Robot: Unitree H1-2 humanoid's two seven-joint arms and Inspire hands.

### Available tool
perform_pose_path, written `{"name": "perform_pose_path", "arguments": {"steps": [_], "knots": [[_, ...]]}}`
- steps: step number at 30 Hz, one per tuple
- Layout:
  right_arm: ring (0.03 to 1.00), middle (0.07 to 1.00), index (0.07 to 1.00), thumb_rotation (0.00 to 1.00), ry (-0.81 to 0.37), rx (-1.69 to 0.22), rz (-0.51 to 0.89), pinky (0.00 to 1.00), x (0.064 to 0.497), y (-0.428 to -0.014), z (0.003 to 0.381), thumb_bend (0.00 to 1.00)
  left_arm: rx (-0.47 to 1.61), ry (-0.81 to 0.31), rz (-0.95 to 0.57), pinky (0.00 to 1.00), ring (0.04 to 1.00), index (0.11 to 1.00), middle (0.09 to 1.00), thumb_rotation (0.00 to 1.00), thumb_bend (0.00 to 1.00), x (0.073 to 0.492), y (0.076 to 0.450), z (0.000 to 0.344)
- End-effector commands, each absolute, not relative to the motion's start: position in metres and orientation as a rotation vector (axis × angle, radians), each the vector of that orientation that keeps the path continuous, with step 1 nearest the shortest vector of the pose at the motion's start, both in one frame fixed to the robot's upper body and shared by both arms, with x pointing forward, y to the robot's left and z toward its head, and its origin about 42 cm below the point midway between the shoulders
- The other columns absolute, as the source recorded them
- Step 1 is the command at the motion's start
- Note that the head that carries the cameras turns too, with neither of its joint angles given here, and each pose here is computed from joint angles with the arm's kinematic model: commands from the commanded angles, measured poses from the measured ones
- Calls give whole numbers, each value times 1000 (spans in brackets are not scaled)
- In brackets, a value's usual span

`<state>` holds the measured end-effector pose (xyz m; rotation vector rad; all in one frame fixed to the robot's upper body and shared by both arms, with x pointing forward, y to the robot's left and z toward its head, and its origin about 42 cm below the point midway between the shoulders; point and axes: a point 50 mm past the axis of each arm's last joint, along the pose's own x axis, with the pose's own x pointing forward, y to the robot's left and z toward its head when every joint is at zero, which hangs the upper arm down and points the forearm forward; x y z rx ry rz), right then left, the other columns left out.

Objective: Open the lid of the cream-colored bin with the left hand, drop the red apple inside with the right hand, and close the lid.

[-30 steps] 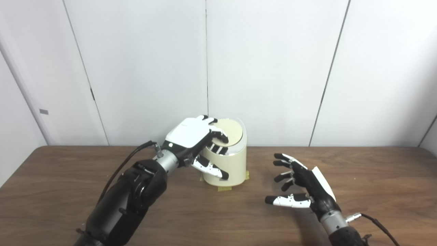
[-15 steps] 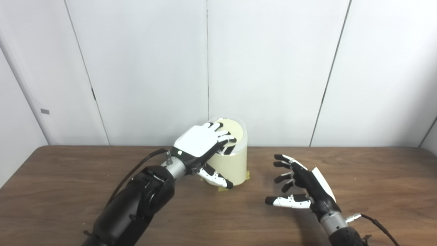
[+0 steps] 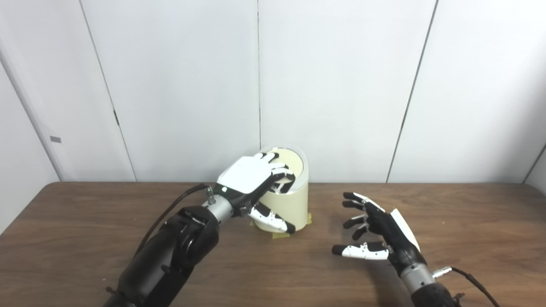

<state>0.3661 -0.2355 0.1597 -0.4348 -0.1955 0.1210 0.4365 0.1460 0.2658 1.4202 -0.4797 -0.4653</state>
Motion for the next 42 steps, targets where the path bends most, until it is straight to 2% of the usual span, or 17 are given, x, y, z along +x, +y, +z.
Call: {"name": "perform_pose_path", "arguments": {"steps": [1, 7, 13, 19, 22, 25, 31, 33, 35, 37, 42], "knots": [[608, 806, 832, 223, -293, -430, 108, 435, 375, -236, 182, 802, 1498, -397, -508, 1000, 905, 656, 688, 513, 1000, 439, 154, 262], [598, 808, 833, 225, -297, -433, 107, 429, 377, -237, 182, 798, 1523, -364, -480, 1000, 786, 526, 619, 515, 981, 438, 154, 272], [602, 810, 835, 226, -295, -437, 105, 432, 376, -236, 183, 790, 1483, -364, -472, 1000, 747, 485, 599, 495, 960, 435, 154, 277], [604, 810, 837, 227, -295, -435, 104, 436, 376, -237, 182, 784, 1468, -424, -446, 1000, 753, 541, 603, 534, 930, 431, 157, 283], [605, 813, 838, 229, -294, -435, 103, 435, 377, -238, 180, 784, 1430, -498, -393, 1000, 767, 604, 632, 513, 941, 427, 161, 286], [605, 813, 838, 246, -291, -434, 103, 438, 377, -239, 179, 787, 1368, -575, -316, 991, 802, 678, 685, 512, 903, 422, 169, 291], [610, 808, 835, 259, -287, -438, 98, 447, 375, -239, 179, 782, 1195, -630, -178, 998, 849, 773, 773, 475, 805, 411, 186, 296], [611, 805, 834, 266, -283, -440, 95, 449, 374, -239, 179, 779, 1120, -658, -128, 936, 837, 788, 799, 424, 763, 407, 195, 296], [614, 801, 832, 268, -278, -442, 93, 451, 373, -239, 180, 780, 1054, -681, -71, 777, 815, 791, 803, 387, 738, 402, 206, 294], [612, 796, 835, 270, -276, -442, 92, 453, 372, -239, 180, 773, 997, -690, -18, 670, 798, 791, 800, 364, 721, 398, 215, 291], [620, 797, 835, 267, -286, -433, 89, 457, 371, -241, 179, 774, 735, -621, 23, 688, 792, 815, 803, 296, 722, 384, 233, 269]]}}
